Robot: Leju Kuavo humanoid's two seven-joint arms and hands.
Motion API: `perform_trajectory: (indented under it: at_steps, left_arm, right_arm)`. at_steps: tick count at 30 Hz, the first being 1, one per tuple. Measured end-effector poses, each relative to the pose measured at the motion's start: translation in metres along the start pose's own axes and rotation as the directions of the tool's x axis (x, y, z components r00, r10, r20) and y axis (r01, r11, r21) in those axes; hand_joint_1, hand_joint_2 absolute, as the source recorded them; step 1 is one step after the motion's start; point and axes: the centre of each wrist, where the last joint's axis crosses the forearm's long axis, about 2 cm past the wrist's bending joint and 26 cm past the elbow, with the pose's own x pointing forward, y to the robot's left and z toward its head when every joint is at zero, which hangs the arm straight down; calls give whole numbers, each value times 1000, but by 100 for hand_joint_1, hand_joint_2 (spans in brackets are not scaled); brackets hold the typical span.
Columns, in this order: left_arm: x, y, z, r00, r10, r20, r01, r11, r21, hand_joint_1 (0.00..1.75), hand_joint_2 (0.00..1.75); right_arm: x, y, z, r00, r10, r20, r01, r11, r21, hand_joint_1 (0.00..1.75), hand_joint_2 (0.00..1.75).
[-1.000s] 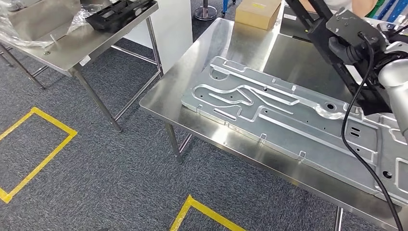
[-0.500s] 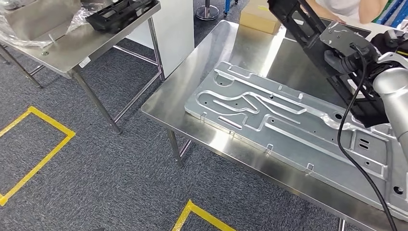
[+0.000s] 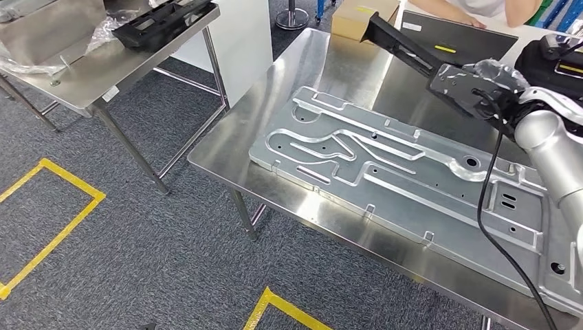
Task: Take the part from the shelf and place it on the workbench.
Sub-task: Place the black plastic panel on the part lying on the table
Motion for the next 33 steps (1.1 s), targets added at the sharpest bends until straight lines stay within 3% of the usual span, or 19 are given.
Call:
perform_trajectory:
  at_steps: [18, 25, 29, 30, 32, 33]
  left_arm:
    - [2, -7, -1, 1000, -7, -10, 7, 1000, -21, 0, 0]
    - [3, -7, -1, 1000, -6, -10, 6, 1000, -14, 0, 0]
    - [3, -7, -1, 1000, 0, -19, 0, 1000, 1, 0, 0]
    - [3, -7, -1, 1000, 0, -22, 0, 1000, 4, 0, 0]
    - [4, -7, -1, 1000, -6, -23, 6, 1000, 7, 0, 87]
    - [4, -7, -1, 1000, -11, -23, 12, 1000, 8, 0, 87]
  right_arm:
    - [7, 80, 14, 993, 60, 97, -77, 981, 179, 175, 175]
    - [9, 93, 16, 991, 71, 113, -94, 972, 215, 175, 175]
    - [6, 119, 23, 990, 89, 110, -114, 961, 252, 175, 175]
    - [5, 126, 25, 990, 90, 109, -116, 959, 259, 131, 175]
    - [3, 137, 28, 990, 89, 107, -115, 957, 267, 44, 175]
    - [3, 140, 29, 990, 89, 106, -115, 956, 271, 0, 175]
